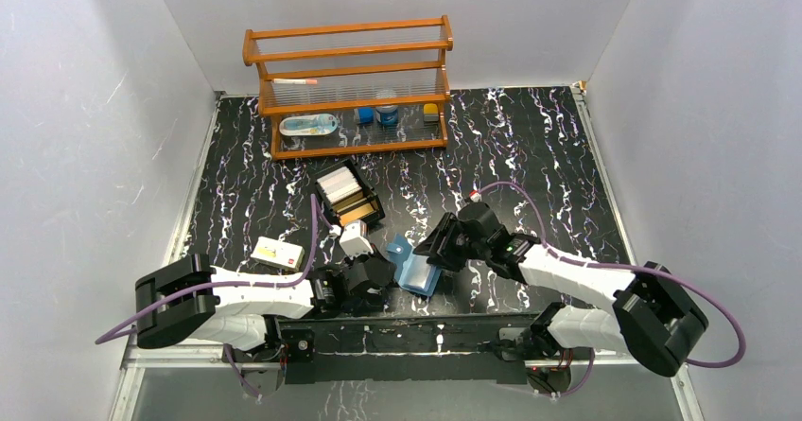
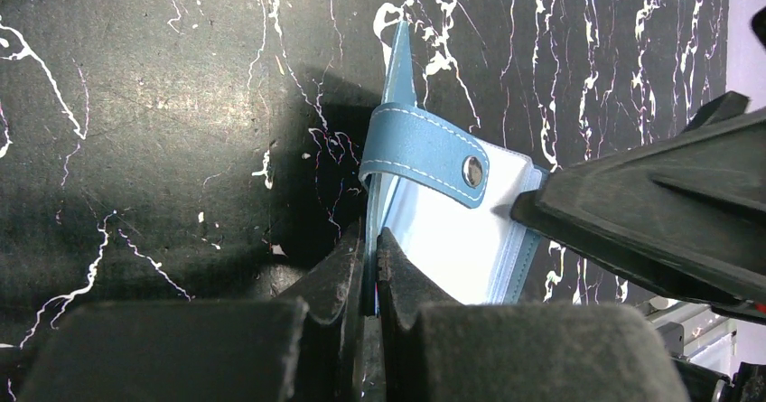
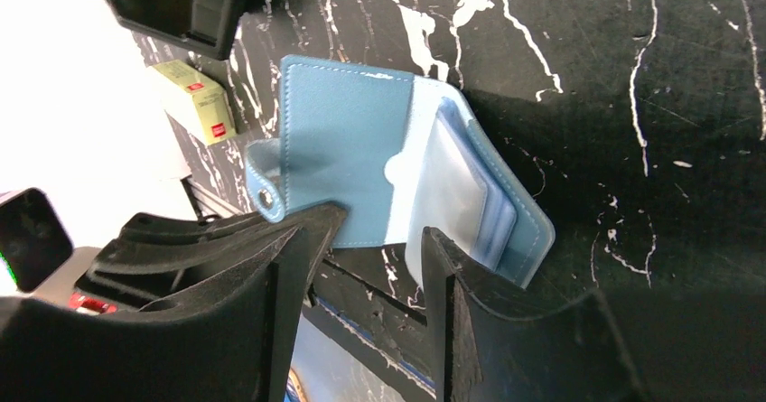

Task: Put the credit cards into the card holder
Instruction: Flip the card slot in the card holder.

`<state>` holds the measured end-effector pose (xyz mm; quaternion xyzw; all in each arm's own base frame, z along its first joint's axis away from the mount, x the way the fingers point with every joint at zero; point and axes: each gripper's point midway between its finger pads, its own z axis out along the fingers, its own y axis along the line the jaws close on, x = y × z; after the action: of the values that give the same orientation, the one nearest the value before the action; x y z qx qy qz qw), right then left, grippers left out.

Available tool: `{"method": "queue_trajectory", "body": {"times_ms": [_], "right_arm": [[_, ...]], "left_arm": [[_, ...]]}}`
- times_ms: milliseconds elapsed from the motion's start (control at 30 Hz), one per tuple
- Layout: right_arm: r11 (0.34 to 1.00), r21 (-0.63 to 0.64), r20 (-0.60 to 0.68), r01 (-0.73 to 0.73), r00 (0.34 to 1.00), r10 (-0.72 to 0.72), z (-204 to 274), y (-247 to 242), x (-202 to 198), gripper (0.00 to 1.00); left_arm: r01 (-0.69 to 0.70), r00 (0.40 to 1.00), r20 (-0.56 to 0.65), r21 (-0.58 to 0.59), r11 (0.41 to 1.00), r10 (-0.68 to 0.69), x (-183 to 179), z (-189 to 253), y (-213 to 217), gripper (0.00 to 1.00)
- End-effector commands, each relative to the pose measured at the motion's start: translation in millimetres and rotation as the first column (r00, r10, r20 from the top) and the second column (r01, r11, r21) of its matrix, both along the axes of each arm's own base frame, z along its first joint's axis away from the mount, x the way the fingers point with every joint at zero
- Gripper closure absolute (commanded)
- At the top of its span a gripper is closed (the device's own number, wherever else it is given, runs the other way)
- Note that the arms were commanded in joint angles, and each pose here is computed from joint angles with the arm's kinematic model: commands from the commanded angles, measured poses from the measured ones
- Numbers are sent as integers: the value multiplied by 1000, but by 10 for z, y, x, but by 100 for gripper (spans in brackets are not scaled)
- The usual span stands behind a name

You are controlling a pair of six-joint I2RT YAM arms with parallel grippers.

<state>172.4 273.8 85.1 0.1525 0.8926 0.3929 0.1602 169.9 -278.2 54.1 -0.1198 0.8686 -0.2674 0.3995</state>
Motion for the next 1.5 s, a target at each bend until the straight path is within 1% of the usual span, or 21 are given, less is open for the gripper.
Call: {"method": "queue_trajectory", "body": {"times_ms": [0, 400, 833, 1000, 1167, 1333, 1467], "right_arm": [[1000, 1, -14, 3, 1000, -2, -99, 66, -9, 44], [991, -111, -13, 69, 997, -71, -313, -134, -32, 45], [981, -183, -35, 67, 997, -74, -490, -175, -44, 45], [975, -209, -13, 75, 997, -79, -454, -184, -48, 47], [968, -242, -19, 68, 997, -75, -482, -181, -75, 49], [943, -325, -7, 76, 997, -83, -496, -245, -74, 47], [935, -342, 2, 96, 995, -102, -479, -300, -73, 46]], "left_arm": [[-41, 998, 39, -19, 999, 42, 80, 148, -24, 100], [-45, 998, 37, -5, 999, 46, 78, 128, 2, 100], [-49, 998, 32, 7, 999, 48, 74, 88, 15, 100], [-51, 998, 33, 6, 999, 50, 77, 100, 16, 100], [-48, 998, 39, 17, 999, 48, 88, 119, 13, 100], [-47, 998, 38, 26, 999, 46, 77, 104, 25, 100], [-49, 998, 37, 30, 998, 48, 76, 98, 30, 100]]}}
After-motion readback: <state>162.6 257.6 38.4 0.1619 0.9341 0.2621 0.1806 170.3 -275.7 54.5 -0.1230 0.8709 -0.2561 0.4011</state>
